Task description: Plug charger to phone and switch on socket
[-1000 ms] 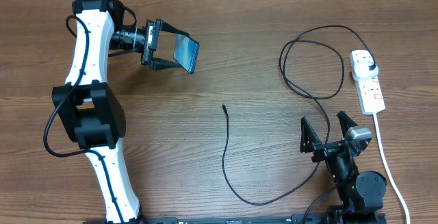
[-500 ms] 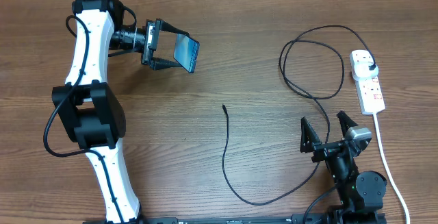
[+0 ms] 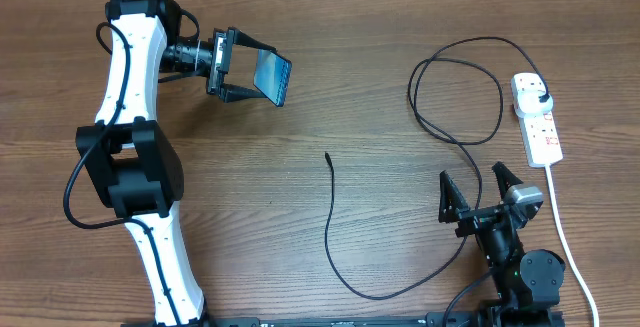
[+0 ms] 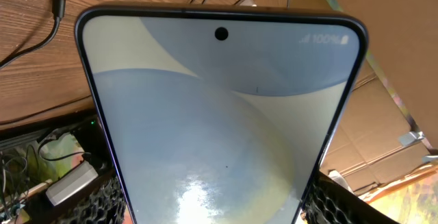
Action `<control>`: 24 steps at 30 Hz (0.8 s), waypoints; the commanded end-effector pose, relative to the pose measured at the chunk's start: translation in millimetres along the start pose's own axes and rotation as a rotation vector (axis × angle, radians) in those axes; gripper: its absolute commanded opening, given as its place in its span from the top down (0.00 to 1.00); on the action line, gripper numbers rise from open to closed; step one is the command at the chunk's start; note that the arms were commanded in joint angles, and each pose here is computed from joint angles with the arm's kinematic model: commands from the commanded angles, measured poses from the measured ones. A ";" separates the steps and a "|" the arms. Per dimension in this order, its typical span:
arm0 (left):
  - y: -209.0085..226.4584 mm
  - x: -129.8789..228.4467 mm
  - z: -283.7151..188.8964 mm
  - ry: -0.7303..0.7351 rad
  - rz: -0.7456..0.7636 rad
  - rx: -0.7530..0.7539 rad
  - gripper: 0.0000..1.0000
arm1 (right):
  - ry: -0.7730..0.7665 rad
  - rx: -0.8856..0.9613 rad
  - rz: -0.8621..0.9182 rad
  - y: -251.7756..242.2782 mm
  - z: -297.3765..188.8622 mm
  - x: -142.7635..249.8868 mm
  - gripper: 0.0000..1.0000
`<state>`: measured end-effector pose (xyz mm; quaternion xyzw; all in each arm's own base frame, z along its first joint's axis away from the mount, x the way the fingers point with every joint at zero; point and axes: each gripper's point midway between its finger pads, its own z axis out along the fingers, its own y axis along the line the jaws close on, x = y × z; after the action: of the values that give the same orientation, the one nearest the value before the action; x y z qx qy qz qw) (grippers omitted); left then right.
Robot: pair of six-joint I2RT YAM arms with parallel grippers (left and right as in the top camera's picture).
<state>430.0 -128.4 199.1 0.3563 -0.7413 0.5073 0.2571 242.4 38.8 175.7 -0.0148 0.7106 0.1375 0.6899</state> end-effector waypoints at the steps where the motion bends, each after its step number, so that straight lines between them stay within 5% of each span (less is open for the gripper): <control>1: -13.0 10.0 -3.8 0.026 0.017 0.050 0.96 | -0.002 0.005 -0.008 -0.9 0.2 2.4 0.00; 20: -12.5 9.7 -3.7 0.024 0.017 0.047 0.96 | -0.015 -0.011 0.033 2.0 0.2 -1.3 0.00; 24: -12.5 9.7 -3.7 0.024 0.017 0.047 0.96 | -0.054 -0.064 0.068 15.9 -6.4 -31.0 0.00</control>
<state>430.0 -128.4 199.0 0.3563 -0.7415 0.5072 0.2569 241.8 40.8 178.1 -0.0024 0.7077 0.1584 0.6886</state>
